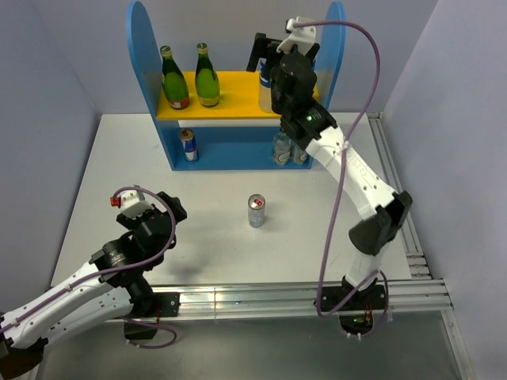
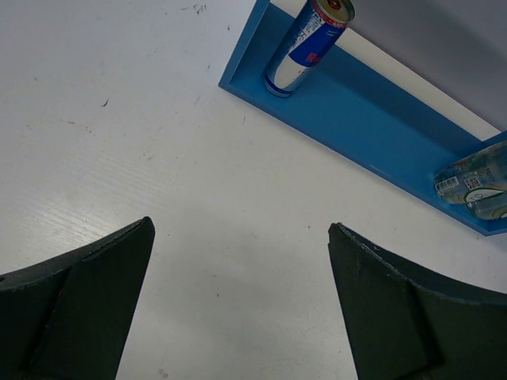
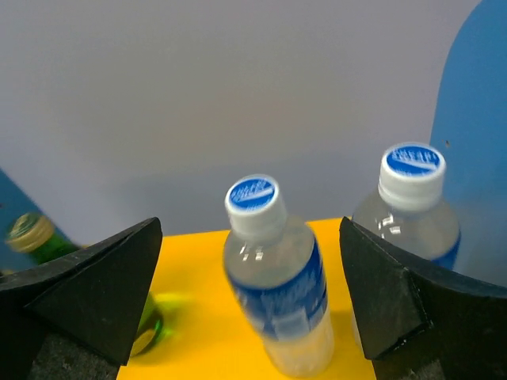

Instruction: Place and organize the beverage onto the shelf

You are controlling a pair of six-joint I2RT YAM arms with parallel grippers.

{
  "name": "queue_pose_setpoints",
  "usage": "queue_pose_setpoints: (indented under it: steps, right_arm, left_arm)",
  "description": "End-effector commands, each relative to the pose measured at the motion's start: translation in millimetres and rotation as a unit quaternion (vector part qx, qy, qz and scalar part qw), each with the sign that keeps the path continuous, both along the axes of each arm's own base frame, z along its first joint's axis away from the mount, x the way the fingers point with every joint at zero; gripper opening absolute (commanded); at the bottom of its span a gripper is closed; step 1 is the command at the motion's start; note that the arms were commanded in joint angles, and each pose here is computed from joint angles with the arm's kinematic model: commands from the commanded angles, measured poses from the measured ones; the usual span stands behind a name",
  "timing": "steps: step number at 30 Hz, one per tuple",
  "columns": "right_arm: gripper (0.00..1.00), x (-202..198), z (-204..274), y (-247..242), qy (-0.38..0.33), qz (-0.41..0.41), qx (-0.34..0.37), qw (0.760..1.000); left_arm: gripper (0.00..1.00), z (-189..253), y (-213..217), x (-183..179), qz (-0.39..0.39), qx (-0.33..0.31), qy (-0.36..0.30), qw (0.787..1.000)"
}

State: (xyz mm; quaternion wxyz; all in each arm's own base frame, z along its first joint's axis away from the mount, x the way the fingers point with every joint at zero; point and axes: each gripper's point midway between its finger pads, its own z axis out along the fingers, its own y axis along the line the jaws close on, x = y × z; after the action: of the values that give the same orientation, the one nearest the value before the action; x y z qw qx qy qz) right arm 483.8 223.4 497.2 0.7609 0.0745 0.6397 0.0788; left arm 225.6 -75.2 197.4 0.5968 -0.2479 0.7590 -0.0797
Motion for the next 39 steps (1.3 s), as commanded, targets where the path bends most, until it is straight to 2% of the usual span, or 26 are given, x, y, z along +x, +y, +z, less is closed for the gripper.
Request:
queue_pose_setpoints:
  steps: [1, 2, 3, 4, 5, 6, 7, 9, 10, 12, 13, 15, 16, 17, 19, 20, 22, 26, 28, 30, 31, 33, 39]
  right_arm:
    - [1.0, -59.7, 44.5, -23.2, -0.043, -0.012, 0.07, 0.997]
    - [1.0, -76.0, 39.8, -15.2, -0.039, 0.0, 0.086, 0.996]
    - [1.0, -106.6, 55.2, -31.0, -0.058, 0.004, 0.108, 0.992]
    - [1.0, -113.0, 17.5, -29.0, -0.042, -0.011, 0.104, 0.994]
    - [1.0, -139.2, 9.7, -13.2, -0.044, 0.019, 0.104, 0.993]
    - [1.0, -168.2, 17.7, -27.2, -0.06, 0.03, 0.126, 0.99]
    - [1.0, -177.4, -21.1, -27.6, -0.035, 0.012, 0.116, 0.993]
    - [1.0, -215.2, -39.3, -19.2, -0.015, 0.05, 0.13, 0.99]
    - [1.0, -222.2, -76.6, -13.3, 0.017, 0.053, 0.094, 0.994]
    - [1.0, -245.2, -104.4, -16.1, 0.048, 0.055, 0.105, 0.992]
    - [1.0, -251.9, -139.6, -17.2, 0.076, 0.051, 0.062, 0.994]
    - [1.0, -268.5, -165.0, -22.7, 0.1, 0.052, 0.082, 0.99]
    - [1.0, -273.4, -195.4, -31.1, 0.123, 0.045, 0.037, 0.991]
    - [1.0, -277.2, -205.8, -32.8, 0.134, 0.047, 0.066, 0.988]
    - [1.0, -286.2, -234.2, -48.0, 0.155, 0.044, 0.038, 0.986]
    - [1.0, -289.2, -237.5, -53.0, 0.159, 0.046, 0.064, 0.984]
    - [1.0, -294.4, -253.9, -63.7, 0.171, 0.042, 0.059, 0.983]
    - [1.0, -298.6, -262.5, -75.3, 0.174, 0.05, 0.064, 0.981]
    - [1.0, -299.1, -267.8, -80.7, 0.174, 0.044, 0.061, 0.982]
    - [1.0, -299.0, -270.5, -82.9, 0.173, 0.044, 0.062, 0.982]
    - [1.0, -299.2, -270.8, -83.7, 0.172, 0.045, 0.055, 0.983]
    - [1.0, -299.5, -270.6, -85.0, 0.17, 0.047, 0.059, 0.982]
    - [1.0, -300.9, -272.0, -92.3, 0.167, 0.053, 0.059, 0.983]
  left_arm:
    - [0.98, 5.9, -1.5, 1.2, 0.0, -0.007, -0.008, 1.0]
    - [0.98, 6.6, -2.2, 1.3, -0.001, -0.007, -0.008, 1.0]
    - [0.98, 6.1, -6.1, 1.1, -0.011, -0.01, -0.004, 1.0]
    - [0.98, 6.3, -10.4, 1.2, -0.025, -0.004, -0.002, 1.0]
    - [0.97, 9.5, -17.1, 3.2, -0.039, -0.01, -0.008, 0.999]
    - [0.96, 10.5, -21.8, 3.3, -0.057, 0.001, -0.008, 0.998]
    - [0.96, 7.9, -33.0, 1.2, -0.088, -0.002, -0.002, 0.996]
    - [0.96, 12.6, -55.0, -2.6, -0.144, -0.001, -0.013, 0.989]
    - [0.96, 12.0, -69.5, -7.2, -0.182, -0.004, -0.011, 0.983]
    - [0.96, 12.9, -94.8, -15.6, -0.238, 0.002, -0.015, 0.971]
    - [0.96, 12.7, -104.1, -19.3, -0.258, 0.006, -0.015, 0.966]
    - [0.97, 7.6, -129.8, -30.4, -0.307, 0.022, -0.012, 0.951]
    - [0.98, 4.6, -136.8, -33.9, -0.317, 0.029, -0.01, 0.948]
    - [0.99, -3.4, -142.1, -34.2, -0.316, 0.045, -0.004, 0.948]
    - [0.99, -5.1, -157.4, -42.1, -0.325, 0.043, -0.012, 0.945]
    - [0.99, -13.2, -167.1, -46.7, -0.335, 0.05, -0.011, 0.941]
    - [0.99, -18.6, -184.4, -48.0, -0.351, 0.044, -0.025, 0.935]
    - [0.99, -33.3, -209.2, -51.2, -0.372, 0.049, -0.036, 0.926]
    - [0.99, -49.8, -216.2, -46.1, -0.365, 0.073, -0.031, 0.928]
    - [0.99, -46.8, -222.0, -36.9, -0.342, 0.073, -0.049, 0.935]
    - [0.99, -60.5, -224.2, -33.5, -0.336, 0.093, -0.045, 0.936]
    - [0.99, -54.8, -232.6, -26.2, -0.323, 0.084, -0.071, 0.94]
    - [0.98, -72.9, -253.3, 3.3, -0.281, 0.113, -0.081, 0.95]
